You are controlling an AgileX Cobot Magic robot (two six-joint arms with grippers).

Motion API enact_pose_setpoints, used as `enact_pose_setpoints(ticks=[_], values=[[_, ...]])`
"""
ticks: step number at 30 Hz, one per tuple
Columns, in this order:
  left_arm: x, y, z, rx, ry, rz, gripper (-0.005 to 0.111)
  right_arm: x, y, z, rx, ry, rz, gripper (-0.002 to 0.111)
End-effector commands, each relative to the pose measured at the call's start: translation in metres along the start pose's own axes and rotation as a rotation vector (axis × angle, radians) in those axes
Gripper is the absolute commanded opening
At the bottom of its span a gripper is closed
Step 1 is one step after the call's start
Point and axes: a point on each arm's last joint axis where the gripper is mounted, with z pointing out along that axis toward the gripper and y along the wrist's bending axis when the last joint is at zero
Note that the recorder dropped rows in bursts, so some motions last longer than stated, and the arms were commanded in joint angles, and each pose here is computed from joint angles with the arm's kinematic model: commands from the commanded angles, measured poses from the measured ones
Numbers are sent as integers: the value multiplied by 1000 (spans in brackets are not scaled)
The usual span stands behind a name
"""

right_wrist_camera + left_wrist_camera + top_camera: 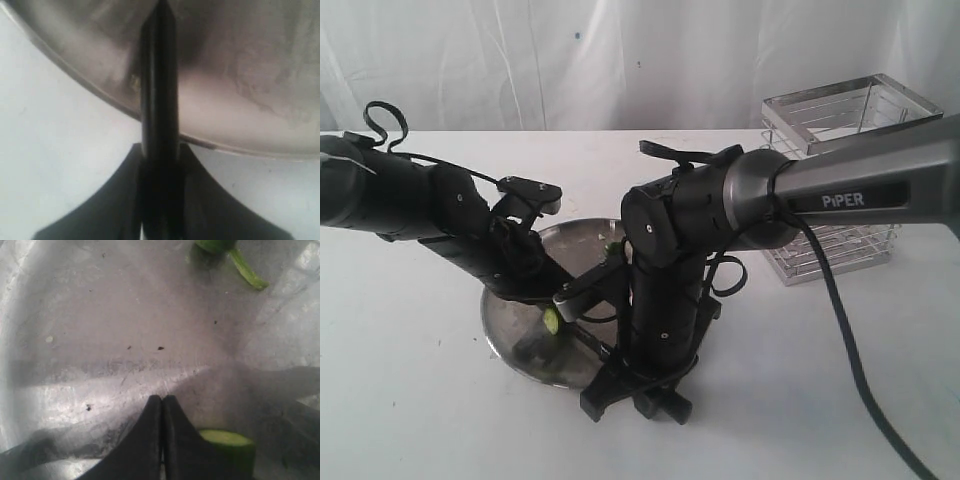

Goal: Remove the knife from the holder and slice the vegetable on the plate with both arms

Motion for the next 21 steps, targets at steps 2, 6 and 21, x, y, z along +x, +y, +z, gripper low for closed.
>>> enact_pose_setpoints(ticks=[2,6,21], values=[[11,-4,0,26,83,23,5,-3,0,-1,0,-36,17,0],[3,-6,-18,19,34,51,5,-4,-1,-1,1,-38,17,0],[20,-1,4,-5,82,49,5,-4,1,-10,1,-57,14,0]])
